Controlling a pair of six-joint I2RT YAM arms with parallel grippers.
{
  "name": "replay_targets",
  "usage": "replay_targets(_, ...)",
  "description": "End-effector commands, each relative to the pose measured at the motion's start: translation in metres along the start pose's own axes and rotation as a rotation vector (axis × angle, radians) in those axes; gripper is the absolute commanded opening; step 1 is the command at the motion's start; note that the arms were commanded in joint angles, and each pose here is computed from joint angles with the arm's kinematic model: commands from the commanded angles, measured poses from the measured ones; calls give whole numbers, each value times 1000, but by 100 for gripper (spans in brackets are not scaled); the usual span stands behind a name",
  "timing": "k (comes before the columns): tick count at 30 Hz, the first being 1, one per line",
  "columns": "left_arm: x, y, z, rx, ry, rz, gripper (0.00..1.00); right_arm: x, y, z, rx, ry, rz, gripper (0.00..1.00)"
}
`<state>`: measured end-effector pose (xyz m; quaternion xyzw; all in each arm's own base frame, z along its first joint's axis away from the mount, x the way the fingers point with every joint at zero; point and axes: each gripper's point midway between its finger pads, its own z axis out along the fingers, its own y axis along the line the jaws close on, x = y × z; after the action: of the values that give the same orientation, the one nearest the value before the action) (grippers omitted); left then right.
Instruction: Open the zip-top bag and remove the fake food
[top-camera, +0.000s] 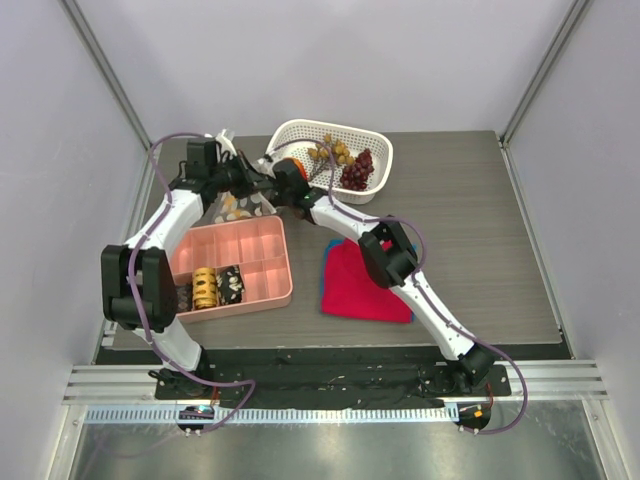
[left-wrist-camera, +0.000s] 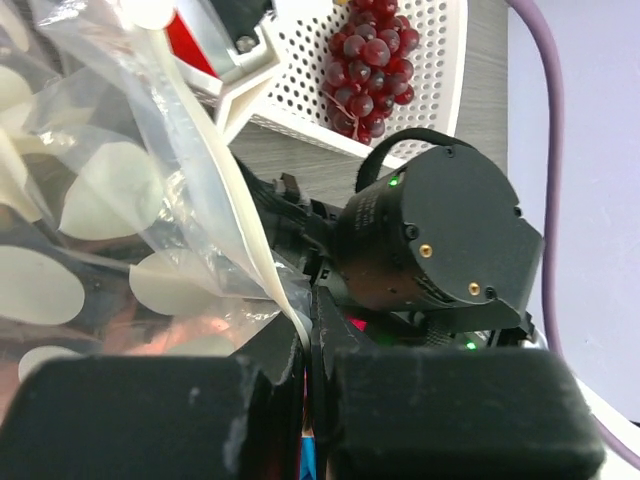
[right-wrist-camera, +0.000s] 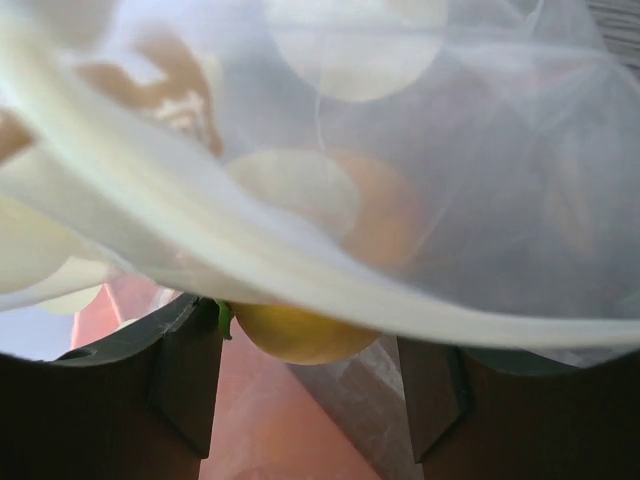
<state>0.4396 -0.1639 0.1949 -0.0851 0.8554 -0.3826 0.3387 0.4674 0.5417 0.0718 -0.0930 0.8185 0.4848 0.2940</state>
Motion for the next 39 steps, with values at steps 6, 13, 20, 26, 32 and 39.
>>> replay_targets(6,-28,3,-13,-72,-110,-17,0,-73,55,-59,-4,-109,-79,4)
replay_targets(13,-48,24,-22,-138,-153,-27,0,-102,74,-99,5,-111,-14,1)
replay_targets(20,-54,45,-36,-192,-169,-32,0,-119,91,-128,-13,-110,31,1)
replay_targets(26,-46,59,-48,-208,-137,-1,0,-153,96,-142,-56,-196,114,1)
replay_targets(32,-39,59,-48,-200,-129,-17,0,-154,122,-146,-146,-171,190,1)
replay_targets(39,-53,81,-56,-304,-155,-121,0,-169,166,-186,-237,-190,44,1)
